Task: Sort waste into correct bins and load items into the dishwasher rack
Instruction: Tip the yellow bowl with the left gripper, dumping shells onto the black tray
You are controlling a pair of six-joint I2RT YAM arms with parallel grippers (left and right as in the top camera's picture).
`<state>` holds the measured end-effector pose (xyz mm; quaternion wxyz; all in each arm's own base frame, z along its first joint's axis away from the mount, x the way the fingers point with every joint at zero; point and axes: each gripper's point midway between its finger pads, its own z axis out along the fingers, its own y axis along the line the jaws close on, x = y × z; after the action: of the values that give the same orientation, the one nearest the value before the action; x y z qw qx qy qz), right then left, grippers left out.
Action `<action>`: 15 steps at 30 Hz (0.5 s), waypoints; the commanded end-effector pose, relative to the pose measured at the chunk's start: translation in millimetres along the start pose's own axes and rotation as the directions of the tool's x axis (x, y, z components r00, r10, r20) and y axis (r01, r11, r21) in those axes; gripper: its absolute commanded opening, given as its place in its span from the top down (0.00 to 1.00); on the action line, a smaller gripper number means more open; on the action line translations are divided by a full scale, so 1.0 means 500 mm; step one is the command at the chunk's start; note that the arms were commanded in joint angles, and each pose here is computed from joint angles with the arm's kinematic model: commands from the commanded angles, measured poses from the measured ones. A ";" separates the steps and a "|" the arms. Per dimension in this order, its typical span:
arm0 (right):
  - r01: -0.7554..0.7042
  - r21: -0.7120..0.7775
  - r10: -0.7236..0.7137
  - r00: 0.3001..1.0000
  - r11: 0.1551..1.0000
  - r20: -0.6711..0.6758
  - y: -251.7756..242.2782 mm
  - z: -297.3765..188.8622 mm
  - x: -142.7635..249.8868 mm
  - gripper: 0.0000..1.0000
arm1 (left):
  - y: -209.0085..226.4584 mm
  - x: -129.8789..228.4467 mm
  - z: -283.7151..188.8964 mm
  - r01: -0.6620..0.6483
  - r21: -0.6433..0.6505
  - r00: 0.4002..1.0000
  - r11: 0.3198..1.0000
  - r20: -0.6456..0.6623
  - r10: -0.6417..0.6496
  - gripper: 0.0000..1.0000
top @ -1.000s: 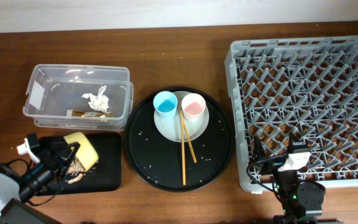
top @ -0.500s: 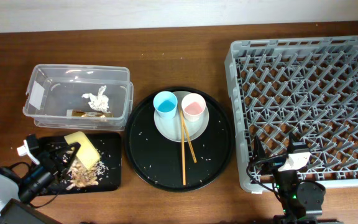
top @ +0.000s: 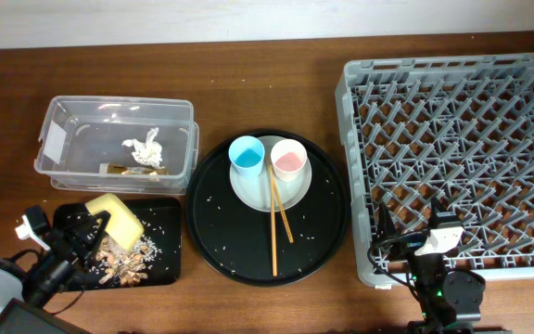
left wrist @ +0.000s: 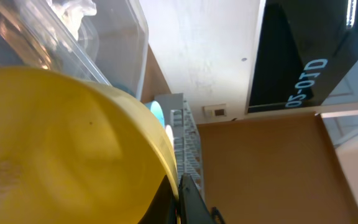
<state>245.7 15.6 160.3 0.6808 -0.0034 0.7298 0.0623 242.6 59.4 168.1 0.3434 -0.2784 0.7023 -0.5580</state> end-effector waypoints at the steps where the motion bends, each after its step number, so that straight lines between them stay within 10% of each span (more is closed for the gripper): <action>1: -0.004 -0.006 0.004 1.000 1.000 -0.007 0.002 0.000 0.006 0.02 | -0.008 -0.014 -0.002 -0.047 0.033 0.998 0.998 0.031 0.046 1.00; 15: -0.004 -0.006 0.004 1.000 1.000 -0.006 0.002 0.000 0.006 0.01 | -0.018 -0.009 -0.007 0.036 0.049 0.998 0.998 0.041 -0.038 1.00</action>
<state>245.7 15.6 160.3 0.6808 -0.0036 0.7298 0.0622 242.5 60.5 171.7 0.3503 -0.2808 0.6944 -0.5624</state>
